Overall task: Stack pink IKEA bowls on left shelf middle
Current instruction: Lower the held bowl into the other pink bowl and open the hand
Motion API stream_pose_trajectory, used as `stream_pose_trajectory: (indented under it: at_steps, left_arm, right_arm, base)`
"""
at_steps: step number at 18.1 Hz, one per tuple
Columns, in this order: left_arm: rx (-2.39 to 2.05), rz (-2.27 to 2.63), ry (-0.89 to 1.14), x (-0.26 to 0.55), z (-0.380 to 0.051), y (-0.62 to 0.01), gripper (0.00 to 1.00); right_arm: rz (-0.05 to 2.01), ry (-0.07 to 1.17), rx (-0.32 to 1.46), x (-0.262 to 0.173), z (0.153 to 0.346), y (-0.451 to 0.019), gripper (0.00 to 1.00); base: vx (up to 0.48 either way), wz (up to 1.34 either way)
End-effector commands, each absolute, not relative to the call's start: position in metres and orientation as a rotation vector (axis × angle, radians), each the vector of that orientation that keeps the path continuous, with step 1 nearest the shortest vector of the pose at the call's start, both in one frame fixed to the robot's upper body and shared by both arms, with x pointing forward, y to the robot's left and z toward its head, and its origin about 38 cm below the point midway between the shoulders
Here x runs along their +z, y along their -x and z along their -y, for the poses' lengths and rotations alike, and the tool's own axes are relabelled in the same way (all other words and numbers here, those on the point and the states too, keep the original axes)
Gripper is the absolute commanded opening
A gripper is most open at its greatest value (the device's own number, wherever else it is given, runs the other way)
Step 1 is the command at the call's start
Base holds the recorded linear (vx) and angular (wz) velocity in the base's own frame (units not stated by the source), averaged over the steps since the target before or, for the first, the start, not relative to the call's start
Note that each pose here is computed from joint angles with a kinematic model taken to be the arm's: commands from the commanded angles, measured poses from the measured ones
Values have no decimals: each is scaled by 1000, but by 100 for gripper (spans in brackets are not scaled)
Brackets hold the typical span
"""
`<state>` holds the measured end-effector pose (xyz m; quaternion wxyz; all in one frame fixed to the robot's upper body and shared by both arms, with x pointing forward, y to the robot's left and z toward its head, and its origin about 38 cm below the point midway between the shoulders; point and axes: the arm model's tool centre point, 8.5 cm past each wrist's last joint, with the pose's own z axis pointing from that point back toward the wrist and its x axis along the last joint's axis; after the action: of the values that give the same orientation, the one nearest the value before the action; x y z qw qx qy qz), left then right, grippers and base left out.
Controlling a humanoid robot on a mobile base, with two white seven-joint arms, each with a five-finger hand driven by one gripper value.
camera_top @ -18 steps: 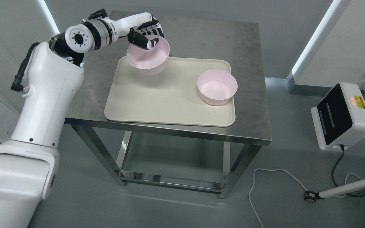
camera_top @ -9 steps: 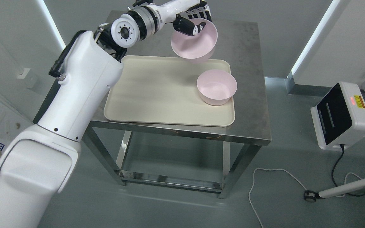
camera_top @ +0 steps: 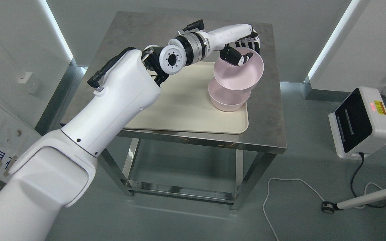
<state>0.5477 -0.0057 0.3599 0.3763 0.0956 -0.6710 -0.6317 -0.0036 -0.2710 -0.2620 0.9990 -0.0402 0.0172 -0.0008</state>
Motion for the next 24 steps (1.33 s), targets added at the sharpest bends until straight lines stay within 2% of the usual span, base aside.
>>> stream_pose_trajectory:
  at_steps: [1,9,19,20,22,24]
  left_arm:
    - [-1771,1571,-256,310,25,-541,1]
    - [-1597,1585,-296,338,-12,-573,1]
    - [-1563,1538,-322,328,-27,-584,4]
    - [-1563,1538,-322,328,-27,-584,11]
    - [-1568,1533,-331,328,-28,-584,44]
    - [-1582,1529,-351,329,-29,-584,53]
  right_arm:
    - [-30,99,-12,-261,282,11,100]
    - [-29,99,-12,-261,282,11,100]
    - [-30,99,-13,-261,283,11,100]
    - [-30,99,-12,-261,282,11,100]
    - [-30,99,-13,-261,283,11,100]
    - [-29,99,-12,-261,282,11,100]
  base:
    - [0,0]
    - [0,0]
    - [0,0]
    - [0,0]
    - [0,0]
    - [0,0]
